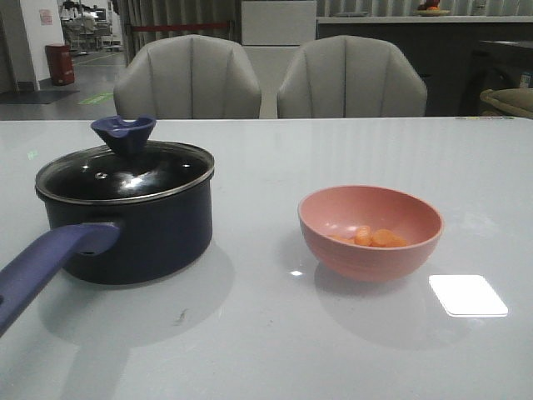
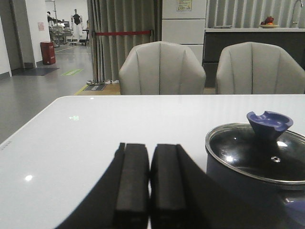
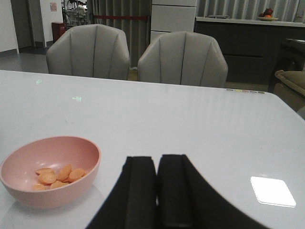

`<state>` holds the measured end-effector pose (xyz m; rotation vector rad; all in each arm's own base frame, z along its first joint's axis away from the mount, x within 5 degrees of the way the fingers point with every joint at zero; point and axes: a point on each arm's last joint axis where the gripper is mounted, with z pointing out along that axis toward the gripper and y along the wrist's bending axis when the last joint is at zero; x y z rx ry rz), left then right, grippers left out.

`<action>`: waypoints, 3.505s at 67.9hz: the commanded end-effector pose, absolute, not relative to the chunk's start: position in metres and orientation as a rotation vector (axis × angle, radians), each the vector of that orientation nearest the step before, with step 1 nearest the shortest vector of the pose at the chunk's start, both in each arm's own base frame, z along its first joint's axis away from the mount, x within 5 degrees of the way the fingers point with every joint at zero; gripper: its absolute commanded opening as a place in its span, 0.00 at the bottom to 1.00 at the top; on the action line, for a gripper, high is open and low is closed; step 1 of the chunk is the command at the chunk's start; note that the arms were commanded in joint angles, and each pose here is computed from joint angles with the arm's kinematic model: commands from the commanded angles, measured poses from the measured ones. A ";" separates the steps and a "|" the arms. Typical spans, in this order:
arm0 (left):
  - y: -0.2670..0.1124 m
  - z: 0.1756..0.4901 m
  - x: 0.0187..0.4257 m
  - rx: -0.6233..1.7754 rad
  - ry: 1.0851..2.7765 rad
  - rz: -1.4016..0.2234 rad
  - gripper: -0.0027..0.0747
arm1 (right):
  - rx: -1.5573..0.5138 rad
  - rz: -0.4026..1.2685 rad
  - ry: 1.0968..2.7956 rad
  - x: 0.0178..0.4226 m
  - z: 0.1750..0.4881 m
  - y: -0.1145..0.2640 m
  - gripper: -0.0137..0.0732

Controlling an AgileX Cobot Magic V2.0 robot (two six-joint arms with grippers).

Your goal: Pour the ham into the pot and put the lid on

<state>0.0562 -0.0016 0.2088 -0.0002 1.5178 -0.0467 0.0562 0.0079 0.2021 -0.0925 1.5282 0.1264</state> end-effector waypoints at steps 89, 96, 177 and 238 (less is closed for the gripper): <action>-0.001 0.297 0.048 -0.016 1.451 -0.054 0.19 | -0.097 0.114 1.417 0.054 0.213 0.007 0.32; -0.001 0.307 0.056 -0.021 1.587 -0.049 0.19 | -0.097 0.114 1.417 0.054 0.213 0.007 0.32; -0.051 0.343 0.184 0.164 2.102 -0.254 0.84 | -0.097 0.114 1.417 0.054 0.213 0.007 0.32; -0.161 0.317 0.350 0.267 2.587 -0.202 0.84 | -0.097 0.114 1.417 0.054 0.213 0.007 0.32</action>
